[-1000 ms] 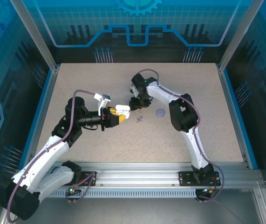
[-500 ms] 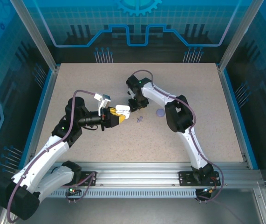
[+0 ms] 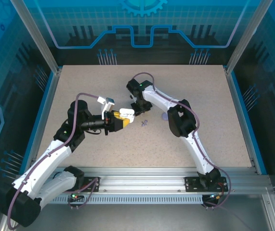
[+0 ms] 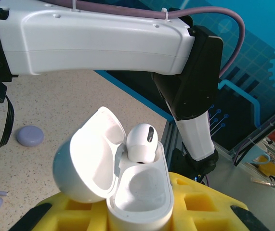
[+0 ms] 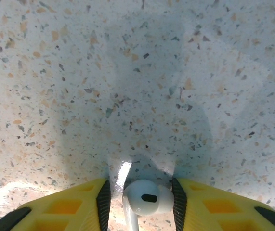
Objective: Insert the wireless bluetooth earbuds into the charging case
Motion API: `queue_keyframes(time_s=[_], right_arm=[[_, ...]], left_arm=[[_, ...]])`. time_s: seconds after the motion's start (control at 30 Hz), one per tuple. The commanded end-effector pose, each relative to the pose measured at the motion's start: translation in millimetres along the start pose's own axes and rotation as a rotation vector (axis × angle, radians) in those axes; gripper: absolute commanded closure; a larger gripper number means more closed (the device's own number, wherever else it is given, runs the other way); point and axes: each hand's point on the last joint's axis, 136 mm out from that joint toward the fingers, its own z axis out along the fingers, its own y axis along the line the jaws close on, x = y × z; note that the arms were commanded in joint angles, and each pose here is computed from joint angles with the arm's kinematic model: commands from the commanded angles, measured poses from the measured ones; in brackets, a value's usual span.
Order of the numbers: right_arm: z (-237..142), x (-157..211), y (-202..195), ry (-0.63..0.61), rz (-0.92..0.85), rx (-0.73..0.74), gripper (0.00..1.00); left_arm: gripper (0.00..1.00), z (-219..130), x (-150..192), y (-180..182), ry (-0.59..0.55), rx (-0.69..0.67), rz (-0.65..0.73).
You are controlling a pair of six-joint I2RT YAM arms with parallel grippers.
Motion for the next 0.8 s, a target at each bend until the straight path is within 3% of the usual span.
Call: queue_keyframes(time_s=[0.0, 0.27, 0.77], right_arm=[[27.3, 21.5, -3.3, 0.102, -0.018, 0.046, 0.63], [21.9, 17.3, -2.8, 0.077, -0.003, 0.04, 0.76], [-29.1, -1.9, -15.7, -0.121, 0.09, -0.026, 0.78]], left_arm=[[0.88, -1.5, -3.9, 1.7, -0.023, -0.01, 0.022], [0.88, -2.0, -3.6, 1.1, -0.021, -0.01, 0.023], [0.88, -1.3, -1.9, 4.8, -0.019, -0.024, 0.02]])
